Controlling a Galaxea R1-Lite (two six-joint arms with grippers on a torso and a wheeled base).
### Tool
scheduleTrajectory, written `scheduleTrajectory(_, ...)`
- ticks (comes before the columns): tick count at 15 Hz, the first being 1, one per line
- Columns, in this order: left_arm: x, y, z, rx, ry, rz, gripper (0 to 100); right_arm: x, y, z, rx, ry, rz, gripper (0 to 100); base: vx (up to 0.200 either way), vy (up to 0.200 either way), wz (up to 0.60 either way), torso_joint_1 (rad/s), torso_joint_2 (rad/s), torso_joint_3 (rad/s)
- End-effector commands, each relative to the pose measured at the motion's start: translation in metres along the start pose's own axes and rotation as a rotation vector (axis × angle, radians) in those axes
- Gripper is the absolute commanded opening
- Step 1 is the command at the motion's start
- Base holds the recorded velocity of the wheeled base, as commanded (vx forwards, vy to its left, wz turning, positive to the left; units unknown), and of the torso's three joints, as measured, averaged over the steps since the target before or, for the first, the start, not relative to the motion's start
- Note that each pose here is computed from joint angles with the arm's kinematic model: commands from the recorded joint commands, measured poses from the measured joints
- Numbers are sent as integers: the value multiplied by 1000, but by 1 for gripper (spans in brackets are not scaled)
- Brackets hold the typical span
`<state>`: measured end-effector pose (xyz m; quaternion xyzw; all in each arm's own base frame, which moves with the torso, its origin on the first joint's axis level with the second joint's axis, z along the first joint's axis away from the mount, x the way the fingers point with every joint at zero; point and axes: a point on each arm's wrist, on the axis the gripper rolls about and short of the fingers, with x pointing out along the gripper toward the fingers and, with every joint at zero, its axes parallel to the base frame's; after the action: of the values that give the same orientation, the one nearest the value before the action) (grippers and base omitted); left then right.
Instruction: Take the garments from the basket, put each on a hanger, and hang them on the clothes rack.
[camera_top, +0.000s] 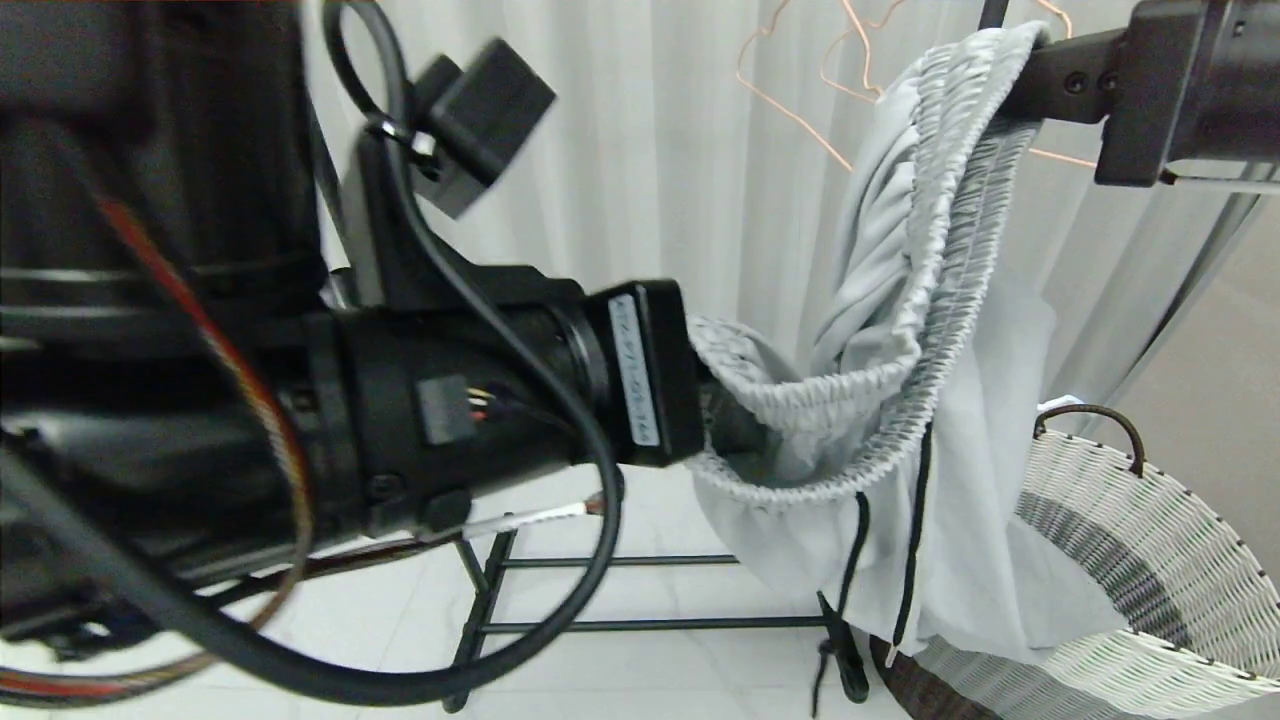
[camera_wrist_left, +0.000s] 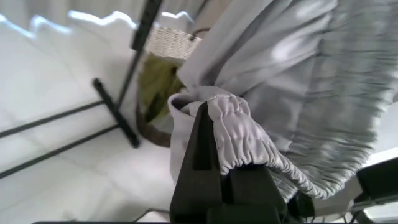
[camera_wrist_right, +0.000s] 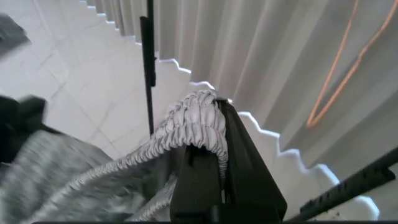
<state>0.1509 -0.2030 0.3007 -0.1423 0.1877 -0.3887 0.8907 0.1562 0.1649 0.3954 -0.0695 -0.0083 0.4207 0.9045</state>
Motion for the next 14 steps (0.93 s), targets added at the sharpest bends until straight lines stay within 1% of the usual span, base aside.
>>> scheduleTrajectory(1,-55,2,27,35,-94,9,0,19,5,-5,-1,12,24,0,0,0,0,0,0,0)
scheduleTrajectory(2,-69,2,28,57,-92,16,0,24,9,-6,-1,13,39,0,0,0,0,0,0,0)
scheduleTrajectory(3,-85,3,28,67,-83,21,0,30,14,-7,-2,15,55,0,0,0,0,0,0,0)
scheduleTrajectory(4,-100,4,25,69,-68,27,0,34,17,-8,-3,12,66,0,0,0,0,0,0,0)
scheduleTrajectory(6,-133,6,21,71,-62,26,0,41,23,-6,-4,-5,82,0,0,0,0,0,0,0)
scheduleTrajectory(7,-143,7,21,75,-71,28,0,42,23,-5,-5,-10,81,0,0,0,0,0,0,0)
scheduleTrajectory(8,-146,8,22,99,-83,34,0,42,23,-4,-5,-13,79,0,0,0,0,0,0,0)
scheduleTrajectory(9,-146,9,24,131,-94,54,0,40,23,-3,-5,-14,73,0,0,0,0,0,0,0)
scheduleTrajectory(10,-144,9,27,211,-100,84,0,36,21,-2,-5,-9,30,0,0,0,0,0,0,0)
scheduleTrajectory(11,-137,10,27,284,-92,126,0,31,20,-2,-4,-1,-17,0,0,0,0,0,0,0)
scheduleTrajectory(12,-130,11,30,341,-92,190,0,25,19,-3,-5,20,-59,0,0,0,0,0,0,0)
scheduleTrajectory(13,-121,11,33,384,-91,259,0,17,18,-5,-7,42,-96,0,0,0,0,0,0,0)
scheduleTrajectory(14,-116,11,35,402,-91,290,0,12,17,-6,-8,54,-116,0,0,0,0,0,0,0)
